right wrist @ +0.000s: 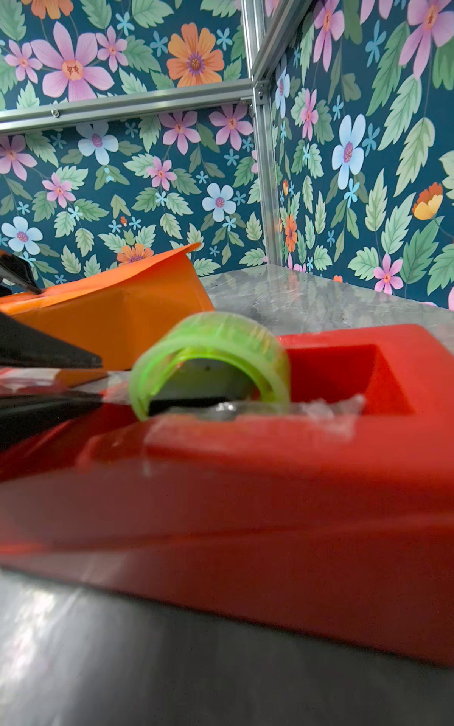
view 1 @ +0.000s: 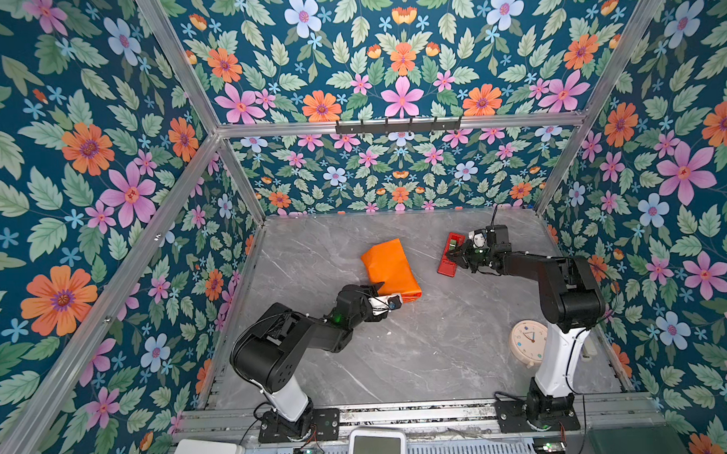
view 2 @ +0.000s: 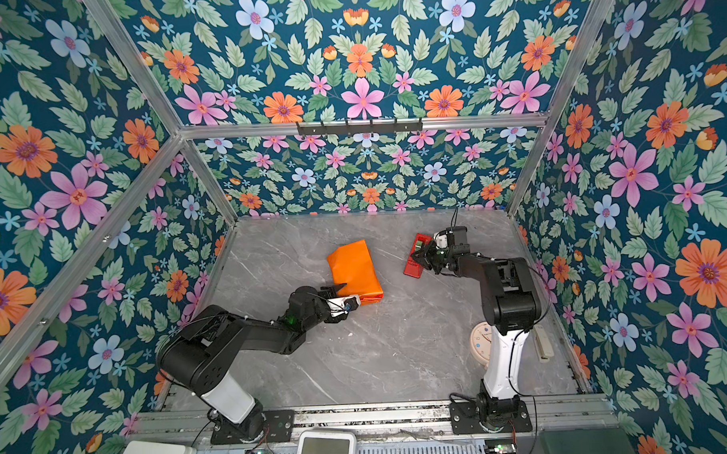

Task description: Wrap the gift box in paper

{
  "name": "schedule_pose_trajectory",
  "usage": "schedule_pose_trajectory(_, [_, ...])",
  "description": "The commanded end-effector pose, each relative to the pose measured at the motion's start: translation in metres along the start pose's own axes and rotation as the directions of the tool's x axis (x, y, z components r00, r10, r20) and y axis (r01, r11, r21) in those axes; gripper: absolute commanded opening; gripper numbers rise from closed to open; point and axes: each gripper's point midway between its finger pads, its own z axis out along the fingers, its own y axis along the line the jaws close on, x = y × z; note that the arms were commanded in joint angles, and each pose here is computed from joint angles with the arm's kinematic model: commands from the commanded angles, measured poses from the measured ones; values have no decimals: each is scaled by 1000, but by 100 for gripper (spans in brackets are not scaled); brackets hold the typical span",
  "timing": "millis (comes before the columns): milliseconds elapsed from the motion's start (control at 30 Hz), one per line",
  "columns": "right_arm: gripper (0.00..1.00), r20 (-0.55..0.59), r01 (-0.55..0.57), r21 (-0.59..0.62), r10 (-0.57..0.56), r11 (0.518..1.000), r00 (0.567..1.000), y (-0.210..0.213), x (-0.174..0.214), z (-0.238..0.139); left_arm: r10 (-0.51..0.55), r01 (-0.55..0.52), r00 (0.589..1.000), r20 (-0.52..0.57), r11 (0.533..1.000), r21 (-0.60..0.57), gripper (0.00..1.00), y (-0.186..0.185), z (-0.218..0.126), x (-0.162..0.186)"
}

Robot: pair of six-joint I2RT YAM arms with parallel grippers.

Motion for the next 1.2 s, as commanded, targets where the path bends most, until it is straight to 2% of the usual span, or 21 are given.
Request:
schedule_pose_trajectory(0, [11,-20,-88,28,89,996,996,-13,8,3,-15,18,998,-55,999,46,69,-12,0,13])
schedule_pose_trajectory(167, [0,-8,-99,-5,99,995,995,-7,4,0,-16,19,998,-58,999,43,69,-12,0,14])
schedule_pose_trajectory(667, [0,-26,-98,-241,94,966,995,44,-3,-10,-15,17,998,-63,999,41,68,-11,1,14])
schedule_pose_trajectory(1167, [0,-40,-83,-273,75,958,996,58,32,-21,-16,18,998,-61,999,34,68,-10,0,14])
